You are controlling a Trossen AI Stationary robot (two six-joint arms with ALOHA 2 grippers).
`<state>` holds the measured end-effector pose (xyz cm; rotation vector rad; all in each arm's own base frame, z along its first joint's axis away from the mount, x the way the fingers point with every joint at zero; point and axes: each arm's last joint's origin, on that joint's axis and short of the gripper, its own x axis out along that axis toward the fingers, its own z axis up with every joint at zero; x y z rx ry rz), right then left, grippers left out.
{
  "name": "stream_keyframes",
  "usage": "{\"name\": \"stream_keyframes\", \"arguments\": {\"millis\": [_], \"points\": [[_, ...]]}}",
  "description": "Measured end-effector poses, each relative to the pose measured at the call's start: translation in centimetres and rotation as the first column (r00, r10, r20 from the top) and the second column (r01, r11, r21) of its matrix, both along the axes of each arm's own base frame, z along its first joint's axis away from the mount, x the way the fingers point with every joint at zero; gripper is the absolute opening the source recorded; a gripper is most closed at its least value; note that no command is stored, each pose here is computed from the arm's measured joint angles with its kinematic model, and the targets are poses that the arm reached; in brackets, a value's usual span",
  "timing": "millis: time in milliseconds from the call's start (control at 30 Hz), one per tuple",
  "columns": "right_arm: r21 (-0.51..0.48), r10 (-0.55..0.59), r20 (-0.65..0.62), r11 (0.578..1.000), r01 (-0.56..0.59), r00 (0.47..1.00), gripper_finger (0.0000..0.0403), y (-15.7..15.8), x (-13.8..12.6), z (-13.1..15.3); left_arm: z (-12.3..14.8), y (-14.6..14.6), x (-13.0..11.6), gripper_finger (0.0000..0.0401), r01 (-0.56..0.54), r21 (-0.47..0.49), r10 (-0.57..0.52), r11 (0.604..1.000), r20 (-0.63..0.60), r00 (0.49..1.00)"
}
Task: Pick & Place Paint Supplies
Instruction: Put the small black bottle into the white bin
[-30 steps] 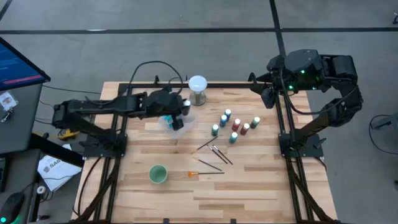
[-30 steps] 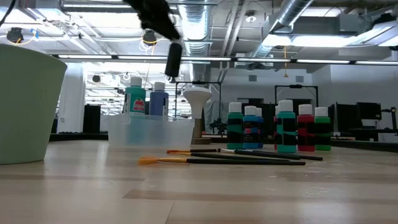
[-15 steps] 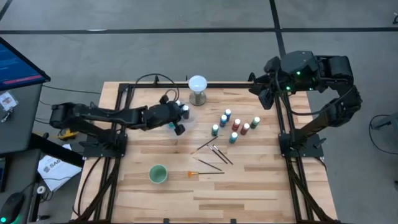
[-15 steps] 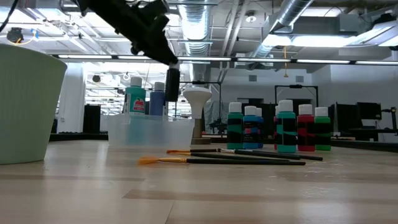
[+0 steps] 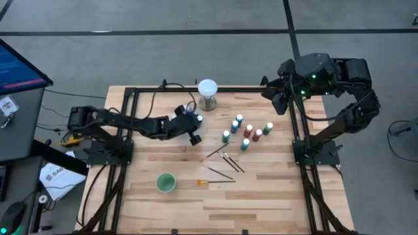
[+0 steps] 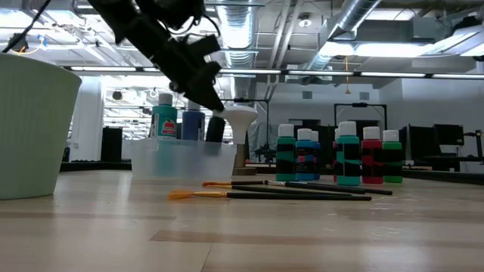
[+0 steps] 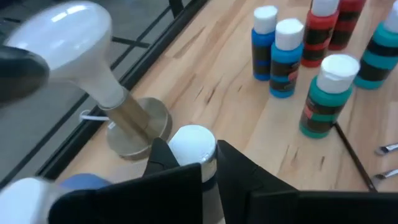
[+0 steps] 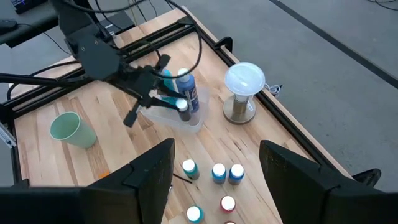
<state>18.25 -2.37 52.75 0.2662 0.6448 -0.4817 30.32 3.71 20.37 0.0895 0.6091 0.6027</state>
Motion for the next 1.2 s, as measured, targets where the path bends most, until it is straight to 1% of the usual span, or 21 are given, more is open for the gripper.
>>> {"name": "stream_keyframes", "arguments": {"millis": [133,333,600,1200], "points": [[0.000,0.000,0.000,1.000,0.000,1.000,0.0230,0.0,0.0,0.0,-1.0,0.4,0.4,0.0001,-0.015,-0.004,0.015,1.000,-0.021,1.000],[0.000,0.000,0.000,1.000,0.000,1.000,0.0230,0.0,0.0,0.0,-1.8,1.2,0.9,0.0001,-0.039,-0.006,0.039,0.999,-0.014,0.999],[-0.005,0.004,-0.003,1.000,-0.004,1.000,0.0230,0.0,0.0,0.0,-1.8,1.9,0.9,0.0001,-0.064,-0.008,0.065,0.998,0.003,0.998],[-0.013,0.012,-0.007,1.000,-0.012,1.000,0.0230,0.0,0.0,0.0,-1.7,1.9,1.0,0.0001,-0.073,-0.028,0.074,0.997,0.027,0.997]]}}
